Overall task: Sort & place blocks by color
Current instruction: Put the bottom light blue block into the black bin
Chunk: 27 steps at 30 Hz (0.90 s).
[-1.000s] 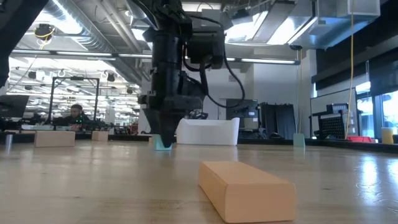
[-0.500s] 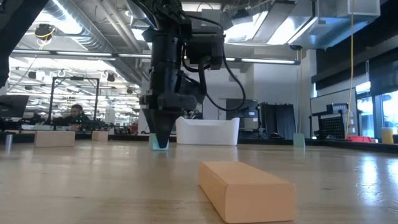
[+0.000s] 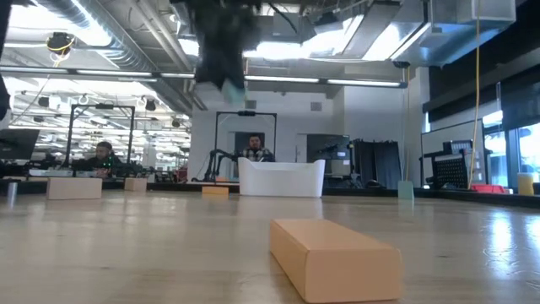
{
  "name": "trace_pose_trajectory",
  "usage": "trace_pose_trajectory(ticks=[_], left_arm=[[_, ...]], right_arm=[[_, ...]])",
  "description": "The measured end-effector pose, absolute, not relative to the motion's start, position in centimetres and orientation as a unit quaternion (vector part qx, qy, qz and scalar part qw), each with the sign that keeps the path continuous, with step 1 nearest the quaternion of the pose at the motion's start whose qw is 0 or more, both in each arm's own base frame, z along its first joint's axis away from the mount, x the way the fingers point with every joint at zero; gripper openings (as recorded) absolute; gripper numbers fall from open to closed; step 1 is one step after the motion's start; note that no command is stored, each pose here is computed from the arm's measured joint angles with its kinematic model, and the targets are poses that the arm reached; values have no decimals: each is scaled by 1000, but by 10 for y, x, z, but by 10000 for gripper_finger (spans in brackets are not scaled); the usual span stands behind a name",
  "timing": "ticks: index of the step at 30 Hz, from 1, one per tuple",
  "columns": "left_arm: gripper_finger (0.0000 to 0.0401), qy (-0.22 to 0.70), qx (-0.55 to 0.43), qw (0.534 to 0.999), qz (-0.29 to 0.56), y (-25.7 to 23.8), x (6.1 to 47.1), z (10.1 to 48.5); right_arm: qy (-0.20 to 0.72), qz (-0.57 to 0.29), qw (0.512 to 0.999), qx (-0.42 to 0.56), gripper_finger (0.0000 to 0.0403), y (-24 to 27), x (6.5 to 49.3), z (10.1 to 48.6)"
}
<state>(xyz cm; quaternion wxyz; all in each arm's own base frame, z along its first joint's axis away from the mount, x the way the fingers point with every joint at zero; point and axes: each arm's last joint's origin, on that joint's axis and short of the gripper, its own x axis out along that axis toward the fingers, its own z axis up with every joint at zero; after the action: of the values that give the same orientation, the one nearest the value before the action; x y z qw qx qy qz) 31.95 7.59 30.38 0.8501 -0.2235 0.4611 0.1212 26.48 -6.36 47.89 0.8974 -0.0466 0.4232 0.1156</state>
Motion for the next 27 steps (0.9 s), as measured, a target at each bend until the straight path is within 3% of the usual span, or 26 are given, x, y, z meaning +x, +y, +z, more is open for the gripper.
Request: trace_pose_trajectory(ticks=[5,10,16,27], left_arm=[[125,347,-262,900,24,88,296,351],[125,272,-280,917,-79,91,288,375],[124,270,-285,913,-113,90,287,376],[124,270,-265,921,-94,88,289,375]], right_arm=[[413,155,889,-123,183,-62,284,466],[393,159,876,-230,183,-57,310,447],[339,143,878,-307,183,-53,341,426],[294,157,875,-352,183,-41,361,406]])
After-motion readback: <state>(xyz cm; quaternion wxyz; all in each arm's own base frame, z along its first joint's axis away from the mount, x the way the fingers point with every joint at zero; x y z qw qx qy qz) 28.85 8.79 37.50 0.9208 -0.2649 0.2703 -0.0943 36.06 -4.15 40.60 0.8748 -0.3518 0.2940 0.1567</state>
